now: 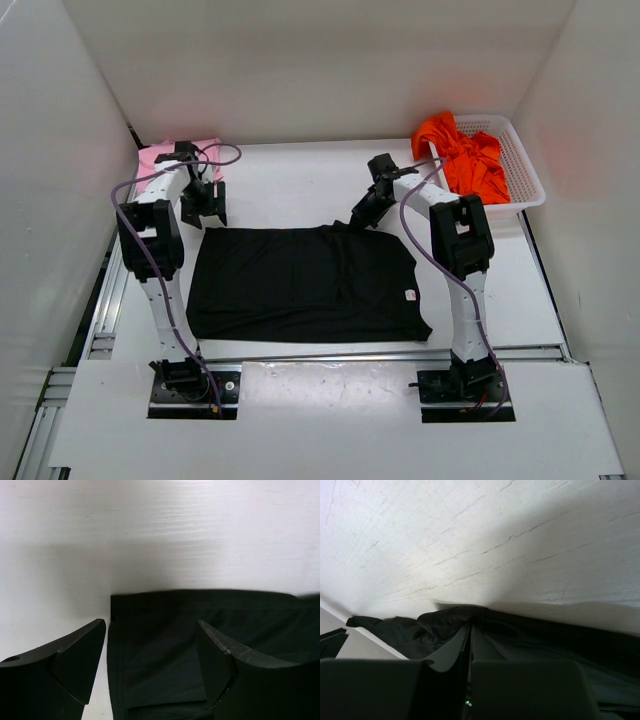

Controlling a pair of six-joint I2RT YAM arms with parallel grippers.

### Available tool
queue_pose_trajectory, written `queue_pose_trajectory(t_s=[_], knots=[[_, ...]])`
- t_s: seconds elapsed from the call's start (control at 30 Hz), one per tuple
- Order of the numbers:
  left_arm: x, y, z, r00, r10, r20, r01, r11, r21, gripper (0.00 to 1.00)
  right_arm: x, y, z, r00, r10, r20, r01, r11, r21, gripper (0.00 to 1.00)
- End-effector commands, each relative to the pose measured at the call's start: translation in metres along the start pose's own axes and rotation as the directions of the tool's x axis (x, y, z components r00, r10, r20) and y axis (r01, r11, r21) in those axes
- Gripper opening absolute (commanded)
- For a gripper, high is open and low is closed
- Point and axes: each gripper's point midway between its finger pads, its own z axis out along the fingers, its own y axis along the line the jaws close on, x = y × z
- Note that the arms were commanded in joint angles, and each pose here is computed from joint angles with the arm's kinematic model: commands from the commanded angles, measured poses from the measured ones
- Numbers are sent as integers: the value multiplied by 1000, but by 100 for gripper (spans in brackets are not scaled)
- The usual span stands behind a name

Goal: Fold and stack the t-shirts
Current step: Grap the side of the flattened tshirt furthest away from the robot with both arms, then fold the other side of the tshirt into a rectangle

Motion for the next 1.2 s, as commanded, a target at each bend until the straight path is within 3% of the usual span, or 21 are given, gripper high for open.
queue_pose_trajectory(t_s=[0.0, 0.13, 0.23, 0.27, 0.3, 0.43, 0.63, 0.73, 0.77, 0.83, 0.9, 0.93, 1.07, 1.17], knots=[[11, 18, 16, 999, -10, -53, 6, 996, -85, 83, -5, 1, -21, 997, -46, 60, 45, 999, 15, 0], [10, 17, 20, 999, -2, -55, -4, 995, -95, 82, -4, 2, -31, 995, -69, 77, 69, 998, 7, 0], [15, 16, 22, 998, -3, -67, -2, 996, -85, 70, -4, 4, -35, 994, -72, 82, 72, 997, 0, 0], [13, 15, 19, 998, -2, -58, -3, 996, -85, 63, -4, 4, -35, 993, -81, 82, 81, 997, 0, 0], [17, 13, 21, 998, -3, -68, -1, 997, -71, 48, -3, 1, -33, 994, -78, 77, 78, 997, 7, 0], [26, 2, 13, 997, -4, -71, 3, 1000, -15, 10, 1, 2, -44, 985, -139, 101, 139, 990, 12, 0], [34, -4, -19, 1000, 16, 8, -16, 1000, -26, 10, 51, -10, -85, 918, -345, 195, 329, 938, 110, 0], [55, 0, -48, 997, 32, 63, -27, 996, -82, 10, 94, -40, -101, 854, -464, 237, 427, 884, 191, 0], [60, -3, -66, 993, 46, 104, -37, 995, -93, 10, 110, -71, -93, 852, -482, 203, 432, 868, 244, 0], [92, 0, -62, 997, 41, 62, -35, 994, -103, 10, 146, -81, -100, 819, -533, 212, 491, 843, 221, 11], [125, 1, -60, 999, 45, 22, -42, 992, -116, 10, 177, -116, -95, 799, -583, 149, 547, 806, 225, 24], [135, 3, -58, 999, 43, 6, -42, 991, -125, 10, 185, -126, -93, 799, -586, 138, 551, 804, 225, 36], [169, 3, -52, 998, 48, -36, -52, 991, -122, 10, 201, -177, -92, 787, -607, 111, 574, 786, 228, 46], [179, 1, -51, 997, 56, -48, -61, 991, -120, 10, 193, -185, -109, 752, -626, 204, 598, 779, 188, 51]])
